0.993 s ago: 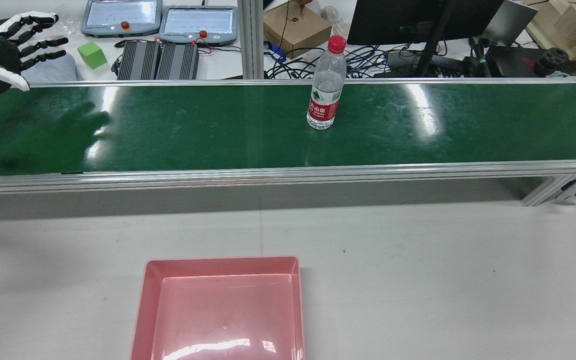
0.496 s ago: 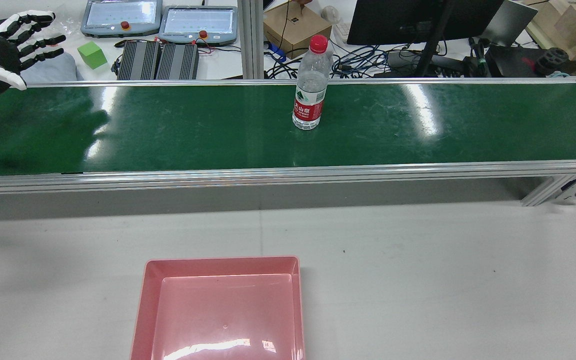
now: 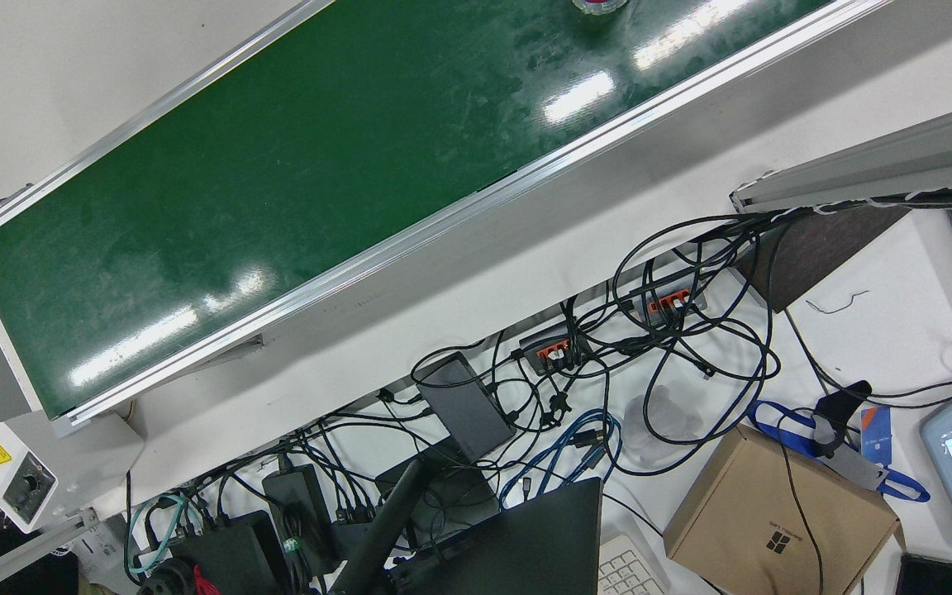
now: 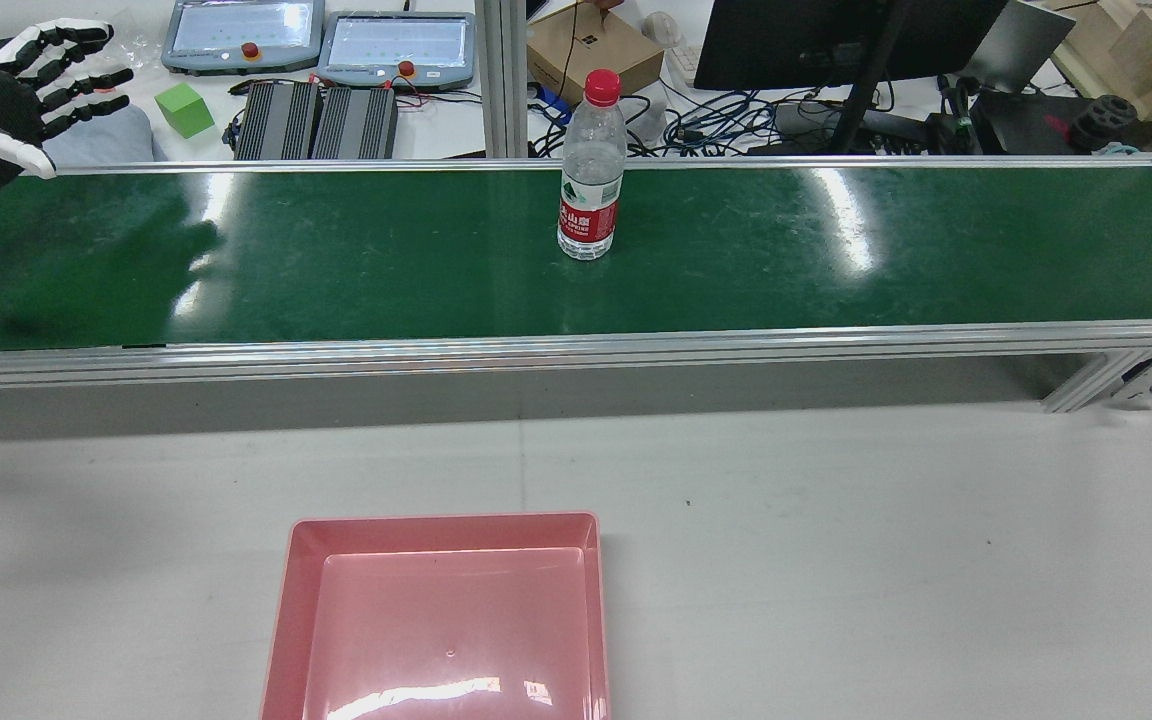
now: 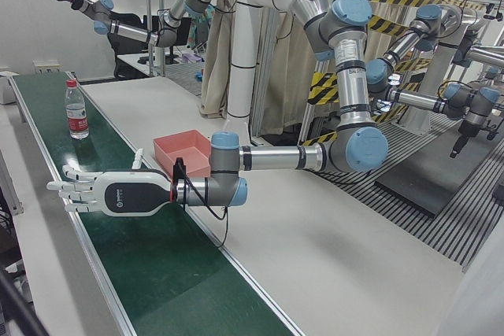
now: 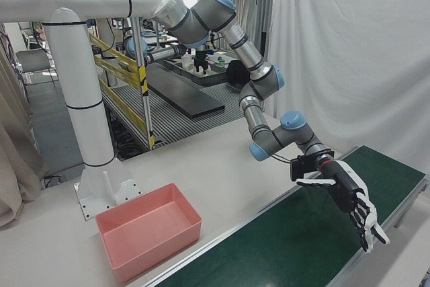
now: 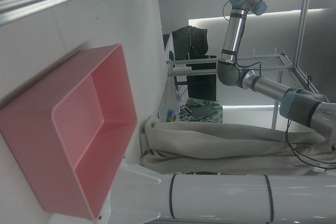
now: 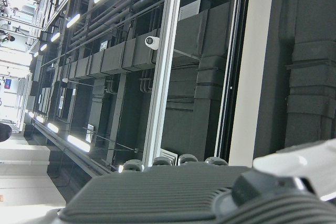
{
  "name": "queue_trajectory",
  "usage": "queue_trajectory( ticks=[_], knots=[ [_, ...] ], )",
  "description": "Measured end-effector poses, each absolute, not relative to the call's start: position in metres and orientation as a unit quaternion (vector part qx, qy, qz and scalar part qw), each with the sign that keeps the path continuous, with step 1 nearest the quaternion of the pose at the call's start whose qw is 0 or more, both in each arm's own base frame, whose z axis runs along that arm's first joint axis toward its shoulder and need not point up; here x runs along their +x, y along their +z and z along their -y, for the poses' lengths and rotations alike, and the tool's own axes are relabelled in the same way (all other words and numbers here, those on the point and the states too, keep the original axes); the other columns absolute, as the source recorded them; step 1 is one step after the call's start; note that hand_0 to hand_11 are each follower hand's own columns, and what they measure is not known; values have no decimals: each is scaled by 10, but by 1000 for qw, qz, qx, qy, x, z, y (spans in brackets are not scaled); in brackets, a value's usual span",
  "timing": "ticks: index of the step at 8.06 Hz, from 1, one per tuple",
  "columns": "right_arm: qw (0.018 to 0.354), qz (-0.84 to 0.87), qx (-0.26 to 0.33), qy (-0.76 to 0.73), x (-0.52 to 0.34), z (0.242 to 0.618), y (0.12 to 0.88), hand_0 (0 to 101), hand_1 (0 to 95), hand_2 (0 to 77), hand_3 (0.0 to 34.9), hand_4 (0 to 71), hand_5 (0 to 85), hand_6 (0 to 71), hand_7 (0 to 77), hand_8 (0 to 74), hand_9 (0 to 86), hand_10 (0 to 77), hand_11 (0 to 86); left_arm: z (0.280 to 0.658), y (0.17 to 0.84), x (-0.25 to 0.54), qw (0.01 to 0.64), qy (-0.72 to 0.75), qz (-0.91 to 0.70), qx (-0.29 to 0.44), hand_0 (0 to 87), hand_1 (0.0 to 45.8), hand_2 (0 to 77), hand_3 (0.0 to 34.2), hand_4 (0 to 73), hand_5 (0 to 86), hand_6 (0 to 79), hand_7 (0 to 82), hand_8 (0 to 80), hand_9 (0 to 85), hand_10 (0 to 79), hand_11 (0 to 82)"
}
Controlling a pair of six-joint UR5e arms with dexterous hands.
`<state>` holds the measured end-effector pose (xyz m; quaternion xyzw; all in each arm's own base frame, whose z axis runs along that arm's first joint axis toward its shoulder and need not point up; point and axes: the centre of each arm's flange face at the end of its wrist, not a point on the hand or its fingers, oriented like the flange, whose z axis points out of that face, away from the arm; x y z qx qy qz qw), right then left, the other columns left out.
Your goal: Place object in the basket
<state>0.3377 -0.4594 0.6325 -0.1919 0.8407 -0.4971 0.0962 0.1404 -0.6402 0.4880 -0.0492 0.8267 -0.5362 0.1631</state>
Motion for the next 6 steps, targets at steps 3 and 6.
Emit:
queue_trajectory(
  ticks=[3, 6],
  knots=[
    [96, -841, -192, -497, 338, 459, 632, 3, 0, 5, 1, 5, 0, 0, 5, 0, 0, 0, 0, 640, 485, 141, 162, -535, -828, -50, 586, 60, 0, 87, 11, 322, 65, 54, 136, 142, 82, 142],
    [96, -841, -192, -497, 338, 459, 632, 3, 0, 11, 2, 5, 0, 0, 5, 0, 0, 0, 0, 631, 466, 141, 161, -527, -833, -50, 578, 33, 0, 100, 33, 322, 55, 54, 142, 125, 82, 142]
  ],
)
